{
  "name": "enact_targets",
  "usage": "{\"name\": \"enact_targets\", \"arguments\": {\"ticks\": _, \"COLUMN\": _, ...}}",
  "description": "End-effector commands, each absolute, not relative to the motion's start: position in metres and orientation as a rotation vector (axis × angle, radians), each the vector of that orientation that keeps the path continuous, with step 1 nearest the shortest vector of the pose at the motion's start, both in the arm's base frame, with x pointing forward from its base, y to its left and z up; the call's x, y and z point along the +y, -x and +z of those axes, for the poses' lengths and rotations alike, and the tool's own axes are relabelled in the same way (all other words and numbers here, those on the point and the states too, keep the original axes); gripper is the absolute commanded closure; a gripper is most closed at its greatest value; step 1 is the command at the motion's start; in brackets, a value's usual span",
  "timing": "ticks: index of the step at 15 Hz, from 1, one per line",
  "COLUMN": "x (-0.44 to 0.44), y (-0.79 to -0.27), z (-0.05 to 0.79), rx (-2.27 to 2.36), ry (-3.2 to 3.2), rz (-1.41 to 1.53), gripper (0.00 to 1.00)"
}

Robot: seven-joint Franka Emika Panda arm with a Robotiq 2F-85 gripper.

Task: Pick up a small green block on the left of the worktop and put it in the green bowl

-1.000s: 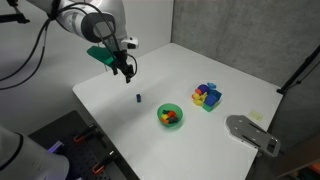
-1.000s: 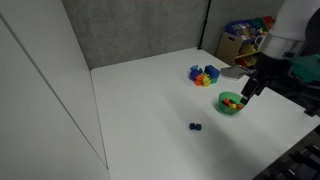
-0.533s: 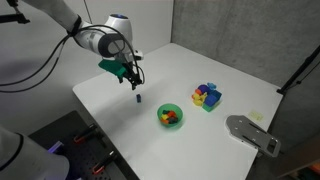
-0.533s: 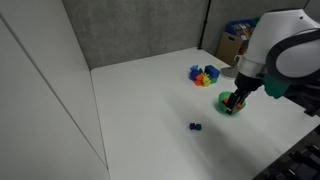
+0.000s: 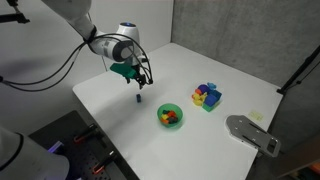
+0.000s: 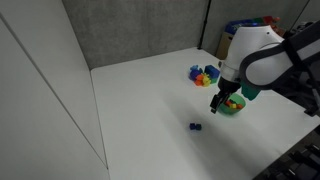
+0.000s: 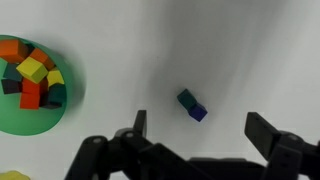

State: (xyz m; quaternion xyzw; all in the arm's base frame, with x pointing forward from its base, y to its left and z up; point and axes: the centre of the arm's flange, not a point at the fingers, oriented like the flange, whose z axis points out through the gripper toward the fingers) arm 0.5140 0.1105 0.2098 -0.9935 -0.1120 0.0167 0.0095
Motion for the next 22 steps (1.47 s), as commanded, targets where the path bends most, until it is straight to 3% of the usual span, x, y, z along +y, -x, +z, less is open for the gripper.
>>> {"name": "enact_targets", "arguments": {"ticks": 1, "x": 0.111, "y": -0.516, "z": 0.208, "rx": -0.349, "ry": 3.102, "rz": 0.053, "gripper": 0.00}}
{"name": "enact_targets", "arguments": {"ticks": 22, "x": 0.171, "y": -0.563, "z": 0.070, "rx": -0.905, "ry": 3.043, "rz": -0.015, "gripper": 0.00}}
